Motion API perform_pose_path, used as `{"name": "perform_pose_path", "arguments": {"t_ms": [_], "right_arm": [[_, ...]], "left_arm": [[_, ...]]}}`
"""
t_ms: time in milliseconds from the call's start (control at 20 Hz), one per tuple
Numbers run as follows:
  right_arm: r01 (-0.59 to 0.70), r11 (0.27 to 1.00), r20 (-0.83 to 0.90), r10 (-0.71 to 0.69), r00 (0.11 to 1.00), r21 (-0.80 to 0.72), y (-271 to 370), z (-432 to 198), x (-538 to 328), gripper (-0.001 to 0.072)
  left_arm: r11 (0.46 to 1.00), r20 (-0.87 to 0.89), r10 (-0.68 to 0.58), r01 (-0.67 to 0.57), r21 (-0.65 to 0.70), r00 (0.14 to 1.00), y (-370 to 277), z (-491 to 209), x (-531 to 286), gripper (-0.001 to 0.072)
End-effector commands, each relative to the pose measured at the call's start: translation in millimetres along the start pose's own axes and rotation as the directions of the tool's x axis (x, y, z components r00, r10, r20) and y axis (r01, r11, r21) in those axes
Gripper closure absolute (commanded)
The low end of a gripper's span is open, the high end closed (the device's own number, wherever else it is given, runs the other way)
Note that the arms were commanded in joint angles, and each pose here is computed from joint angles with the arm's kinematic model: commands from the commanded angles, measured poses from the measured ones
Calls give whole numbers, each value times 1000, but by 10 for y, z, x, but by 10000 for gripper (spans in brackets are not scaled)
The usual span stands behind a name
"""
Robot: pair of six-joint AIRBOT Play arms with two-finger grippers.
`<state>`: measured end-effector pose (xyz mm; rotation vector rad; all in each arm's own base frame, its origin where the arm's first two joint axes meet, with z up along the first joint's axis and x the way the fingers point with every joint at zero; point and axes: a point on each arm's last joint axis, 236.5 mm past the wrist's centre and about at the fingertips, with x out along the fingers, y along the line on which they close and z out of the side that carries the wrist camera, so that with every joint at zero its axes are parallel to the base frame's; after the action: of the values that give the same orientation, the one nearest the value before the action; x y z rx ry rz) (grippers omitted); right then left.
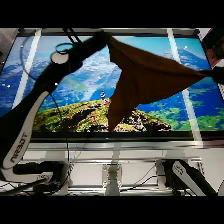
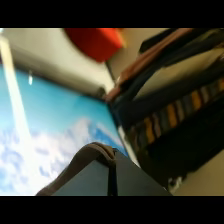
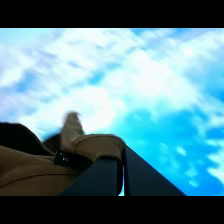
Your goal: Fold the clothes and pants, and hang the long-sleeved shirts on hangers.
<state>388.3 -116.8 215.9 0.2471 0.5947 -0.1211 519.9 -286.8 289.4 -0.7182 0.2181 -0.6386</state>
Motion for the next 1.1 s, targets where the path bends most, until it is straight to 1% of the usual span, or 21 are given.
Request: {"name": "perform_pose_path", "arguments": {"t_ms": [0,150,300,450,550,650,750,850,950,1050], "right_arm": [[-107,994,223,111,968,-29,500,674,-700,695],[-131,984,413,170,895,-122,912,1123,-1575,695],[-168,962,534,260,805,-215,1369,1253,-2412,695],[-297,905,535,421,732,-305,1919,1022,-3002,695],[-369,860,515,508,691,-353,2195,835,-3270,695],[-395,837,505,545,669,-379,2322,724,-3416,696],[-393,839,498,541,677,-376,2320,692,-3413,695],[-395,845,477,530,701,-359,2263,689,-3279,696],[-410,857,416,511,753,-311,2133,624,-2949,695],[-394,890,330,452,828,-231,1862,502,-2433,695]], "left_arm": [[981,196,-67,29,190,978,-645,836,-541,693],[958,343,-121,19,287,932,-1139,1395,-1118,693],[933,487,-173,-17,360,856,-1591,1889,-1812,693],[902,621,-212,-94,422,755,-1960,2292,-2586,694],[876,658,-252,-121,466,710,-2179,2401,-2980,695],[860,674,-276,-137,492,685,-2301,2444,-3202,695],[860,670,-273,-137,491,690,-2282,2435,-3164,695],[853,613,-265,-117,509,744,-2169,2289,-2801,695],[830,455,-268,-36,556,849,-1968,1863,-2103,695],[826,260,-241,57,561,935,-1606,1230,-1301,695]]}}
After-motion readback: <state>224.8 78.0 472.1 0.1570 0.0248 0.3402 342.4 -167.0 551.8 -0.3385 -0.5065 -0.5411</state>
